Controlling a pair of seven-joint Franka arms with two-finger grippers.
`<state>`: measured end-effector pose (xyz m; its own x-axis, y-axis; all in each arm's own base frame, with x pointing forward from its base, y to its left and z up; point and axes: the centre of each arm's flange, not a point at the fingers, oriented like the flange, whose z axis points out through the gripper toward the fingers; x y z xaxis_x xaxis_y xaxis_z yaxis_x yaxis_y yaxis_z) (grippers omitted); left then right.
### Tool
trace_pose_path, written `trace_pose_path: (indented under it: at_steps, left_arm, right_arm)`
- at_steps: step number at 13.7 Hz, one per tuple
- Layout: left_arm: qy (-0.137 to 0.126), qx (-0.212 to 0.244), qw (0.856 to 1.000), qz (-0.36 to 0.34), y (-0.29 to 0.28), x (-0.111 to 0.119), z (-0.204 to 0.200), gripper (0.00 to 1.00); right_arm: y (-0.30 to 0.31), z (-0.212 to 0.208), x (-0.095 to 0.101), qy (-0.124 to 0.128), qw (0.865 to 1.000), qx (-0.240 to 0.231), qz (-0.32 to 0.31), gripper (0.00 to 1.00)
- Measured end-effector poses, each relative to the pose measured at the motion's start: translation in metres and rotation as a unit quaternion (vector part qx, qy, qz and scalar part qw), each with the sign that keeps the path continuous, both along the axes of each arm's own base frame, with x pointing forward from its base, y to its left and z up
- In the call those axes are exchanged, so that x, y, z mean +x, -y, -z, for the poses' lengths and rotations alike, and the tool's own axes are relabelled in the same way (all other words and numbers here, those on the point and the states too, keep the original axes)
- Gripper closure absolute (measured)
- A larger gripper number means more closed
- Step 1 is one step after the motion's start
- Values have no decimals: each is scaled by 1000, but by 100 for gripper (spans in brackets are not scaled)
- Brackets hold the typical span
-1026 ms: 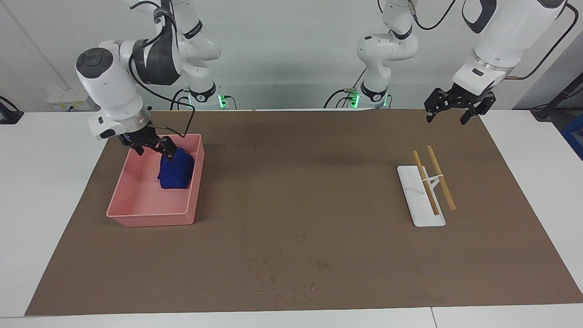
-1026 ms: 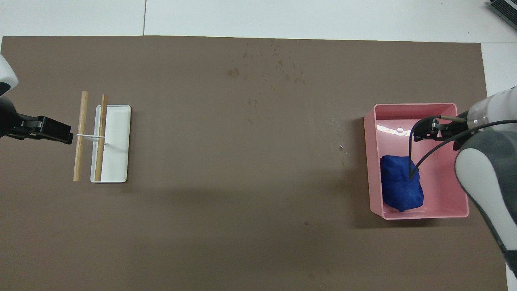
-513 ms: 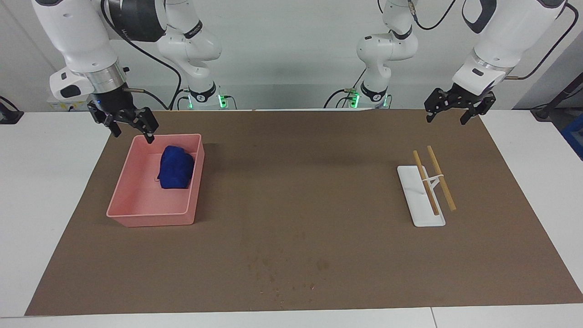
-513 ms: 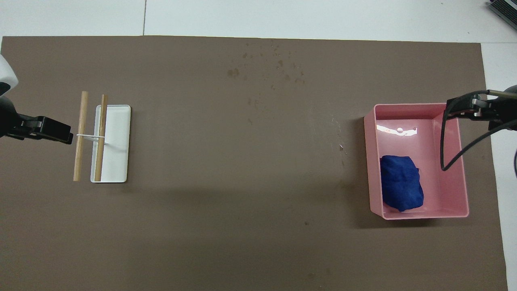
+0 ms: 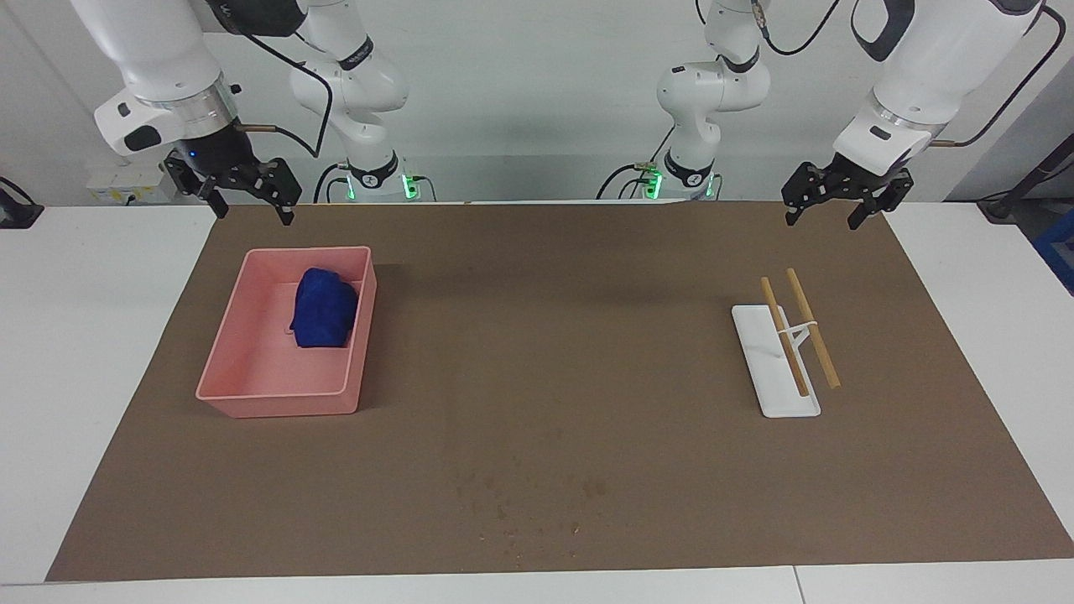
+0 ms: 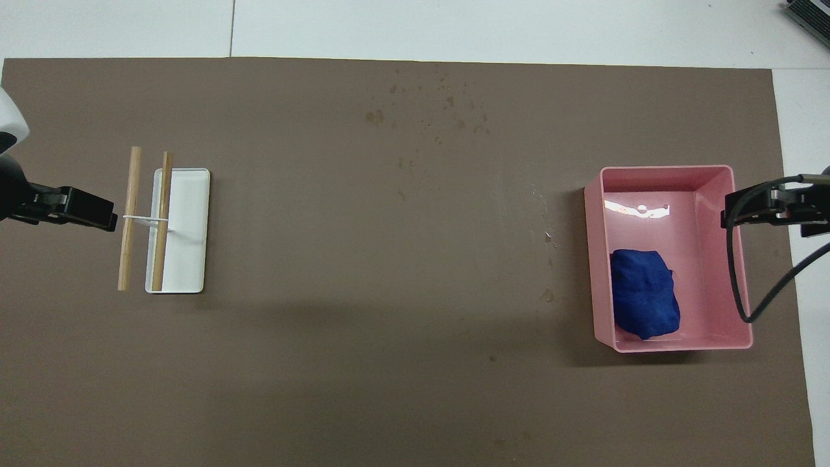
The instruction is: Wipe water with towel using both arms
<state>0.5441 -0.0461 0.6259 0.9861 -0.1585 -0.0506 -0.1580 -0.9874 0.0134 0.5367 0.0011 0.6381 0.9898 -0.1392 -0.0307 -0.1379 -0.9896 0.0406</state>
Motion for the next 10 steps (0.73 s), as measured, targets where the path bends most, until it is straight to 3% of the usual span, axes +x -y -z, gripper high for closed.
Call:
trace_pose_path:
  at_steps: [10]
  left_arm:
    - [0, 0, 1000, 0, 0, 0, 0, 0]
  right_arm:
    - [-1, 1, -1, -6, 1000, 1, -2, 0]
